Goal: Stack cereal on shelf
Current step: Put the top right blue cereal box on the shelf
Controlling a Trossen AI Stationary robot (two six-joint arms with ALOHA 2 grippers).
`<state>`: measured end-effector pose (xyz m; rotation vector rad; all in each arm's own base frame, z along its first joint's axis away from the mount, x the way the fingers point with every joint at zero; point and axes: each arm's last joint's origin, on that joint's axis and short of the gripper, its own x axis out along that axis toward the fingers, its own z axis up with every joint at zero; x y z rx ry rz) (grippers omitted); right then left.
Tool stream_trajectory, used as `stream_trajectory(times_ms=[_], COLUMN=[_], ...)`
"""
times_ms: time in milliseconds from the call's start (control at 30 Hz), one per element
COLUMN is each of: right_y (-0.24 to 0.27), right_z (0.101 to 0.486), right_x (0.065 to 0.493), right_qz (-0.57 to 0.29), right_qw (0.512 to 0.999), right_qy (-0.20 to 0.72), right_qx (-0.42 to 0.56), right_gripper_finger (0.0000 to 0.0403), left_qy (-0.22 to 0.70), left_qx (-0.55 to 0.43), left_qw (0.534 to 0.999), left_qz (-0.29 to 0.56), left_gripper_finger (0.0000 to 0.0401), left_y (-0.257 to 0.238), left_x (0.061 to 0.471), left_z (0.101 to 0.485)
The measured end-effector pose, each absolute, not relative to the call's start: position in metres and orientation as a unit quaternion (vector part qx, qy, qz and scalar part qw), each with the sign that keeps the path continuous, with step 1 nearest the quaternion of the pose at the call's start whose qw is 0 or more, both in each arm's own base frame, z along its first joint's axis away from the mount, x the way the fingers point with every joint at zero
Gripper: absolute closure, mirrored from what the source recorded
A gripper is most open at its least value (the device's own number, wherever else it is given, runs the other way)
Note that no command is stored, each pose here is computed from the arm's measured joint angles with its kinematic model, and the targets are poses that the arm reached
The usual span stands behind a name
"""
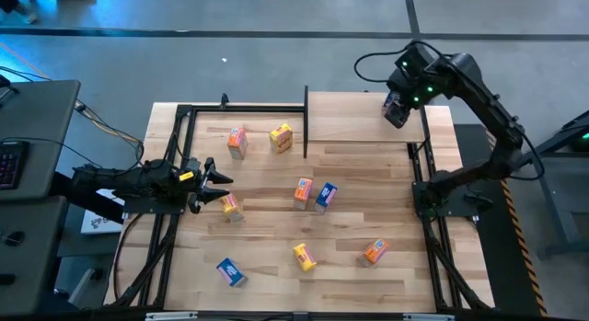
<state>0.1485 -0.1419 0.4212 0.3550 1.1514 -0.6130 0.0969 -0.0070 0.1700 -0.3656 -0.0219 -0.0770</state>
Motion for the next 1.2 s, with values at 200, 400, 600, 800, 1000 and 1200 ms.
stream_trajectory(times_ms=[200,400,600,800,1000,1200], right_y=[-0.118,-0.094,-0.075,-0.058,-0.051,-0.054], right_z=[0.434,0.444,0.451,0.425,0.387,0.352], right_x=[0.138,0.129,0.119,0.109,0.110,0.115], right_qz=[-0.287,-0.285,-0.287,-0.276,-0.237,-0.243], right_qw=[0.801,0.819,0.833,0.824,0.842,0.845], right_qy=[0.499,0.468,0.443,0.463,0.450,0.445], right_qx=[0.165,0.168,0.164,0.175,0.178,0.170], right_gripper_finger=[0.0163,0.0163,0.0163,0.0163,0.0163,0.0163], left_qy=[-0.011,-0.011,-0.011,-0.011,-0.011,-0.012], left_qx=[-0.182,-0.182,-0.182,-0.182,-0.182,-0.182], left_qw=[0.983,0.983,0.983,0.983,0.983,0.983], left_qz=[-0.038,-0.038,-0.038,-0.038,-0.037,-0.036], left_gripper_finger=[0.0201,0.0201,0.0201,0.0201,0.0201,0.0201], left_y=[-0.007,-0.007,-0.007,-0.007,-0.007,-0.007], left_x=[0.097,0.097,0.097,0.097,0.097,0.097], left_z=[0.170,0.170,0.170,0.170,0.170,0.170])
